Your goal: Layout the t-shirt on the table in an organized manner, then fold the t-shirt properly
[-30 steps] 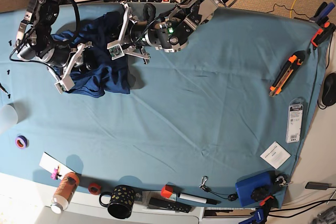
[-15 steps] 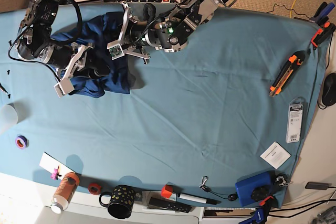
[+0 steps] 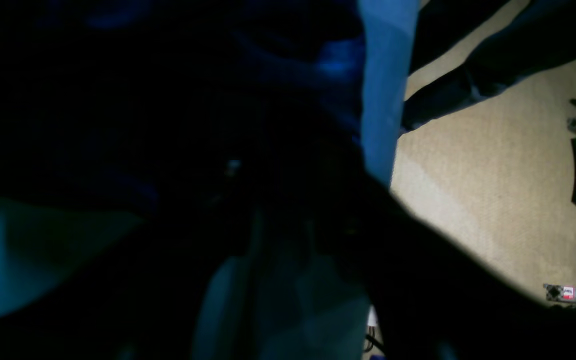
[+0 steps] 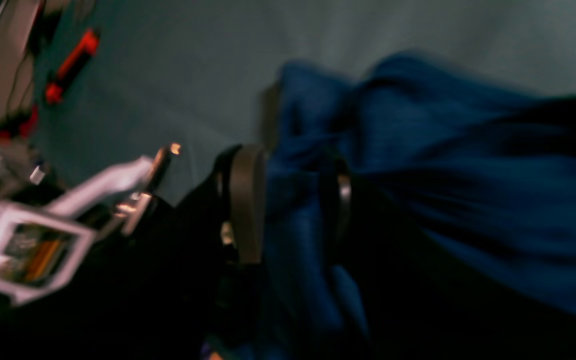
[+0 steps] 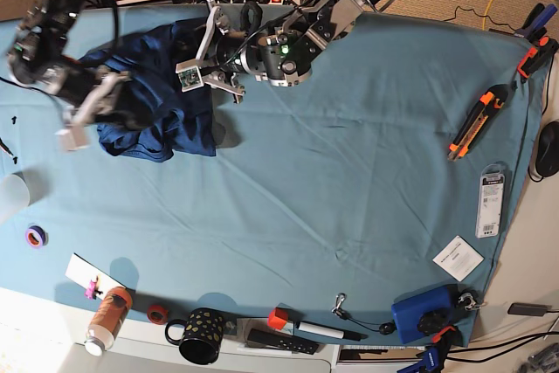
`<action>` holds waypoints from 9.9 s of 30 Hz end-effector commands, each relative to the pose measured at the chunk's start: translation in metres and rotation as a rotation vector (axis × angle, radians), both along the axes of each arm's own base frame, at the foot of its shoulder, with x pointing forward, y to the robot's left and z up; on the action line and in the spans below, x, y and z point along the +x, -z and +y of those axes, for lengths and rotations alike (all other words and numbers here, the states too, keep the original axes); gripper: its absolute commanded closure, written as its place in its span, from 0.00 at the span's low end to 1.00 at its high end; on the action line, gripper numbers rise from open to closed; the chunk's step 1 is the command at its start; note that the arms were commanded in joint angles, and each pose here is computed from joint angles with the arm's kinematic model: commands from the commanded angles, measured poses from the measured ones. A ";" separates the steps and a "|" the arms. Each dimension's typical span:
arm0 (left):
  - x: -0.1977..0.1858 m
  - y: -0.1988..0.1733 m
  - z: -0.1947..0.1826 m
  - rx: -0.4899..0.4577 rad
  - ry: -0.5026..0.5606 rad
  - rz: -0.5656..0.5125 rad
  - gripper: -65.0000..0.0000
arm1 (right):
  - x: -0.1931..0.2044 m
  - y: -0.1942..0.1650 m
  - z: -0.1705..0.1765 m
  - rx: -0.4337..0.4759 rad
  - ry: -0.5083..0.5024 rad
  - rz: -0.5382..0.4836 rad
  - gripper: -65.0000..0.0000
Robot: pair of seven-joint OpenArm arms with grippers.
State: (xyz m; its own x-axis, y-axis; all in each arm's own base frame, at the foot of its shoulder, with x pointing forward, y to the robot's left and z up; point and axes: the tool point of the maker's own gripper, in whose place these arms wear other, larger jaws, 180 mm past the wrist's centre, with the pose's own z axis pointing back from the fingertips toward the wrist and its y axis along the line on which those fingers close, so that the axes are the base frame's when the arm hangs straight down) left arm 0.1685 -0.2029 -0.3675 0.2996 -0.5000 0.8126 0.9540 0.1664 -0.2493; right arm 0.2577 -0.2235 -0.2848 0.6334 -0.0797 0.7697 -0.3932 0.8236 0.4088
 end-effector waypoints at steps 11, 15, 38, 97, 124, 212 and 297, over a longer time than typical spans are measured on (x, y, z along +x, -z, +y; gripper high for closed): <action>0.057 -0.086 0.008 -0.264 -0.161 -0.053 1.00 | -0.039 -0.060 -0.122 -0.052 0.406 -0.189 1.00; 0.069 -0.115 0.012 -0.387 -0.208 -0.028 1.00 | -0.056 -0.049 -0.122 -0.050 0.409 -0.137 1.00; 0.078 -0.037 -0.035 -0.249 -0.189 0.161 1.00 | -0.050 0.014 -0.043 0.107 0.312 0.006 1.00; 0.096 -0.096 -0.010 -0.528 -0.159 0.285 1.00 | -0.047 -0.055 -0.098 0.163 0.470 -0.270 1.00; -0.007 -0.026 -0.063 -0.230 -0.064 0.255 1.00 | 0.013 0.018 -0.064 -0.184 0.342 -0.008 1.00; -0.017 -0.053 0.380 -0.248 -0.975 0.293 1.00 | -0.129 -0.045 -0.117 -0.138 0.440 -0.015 1.00; -0.093 0.245 0.288 0.515 -0.870 0.422 1.00 | -0.251 0.339 -0.020 -0.478 0.459 0.814 1.00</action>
State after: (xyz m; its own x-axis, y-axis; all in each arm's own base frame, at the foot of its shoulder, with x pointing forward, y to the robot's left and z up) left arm 0.0716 0.0877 -0.6148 0.9235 -0.2422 0.2974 0.3156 0.9206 -0.2301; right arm 0.0023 -0.2365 -0.6258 0.9612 -0.2472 0.1222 0.2477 0.9688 0.0114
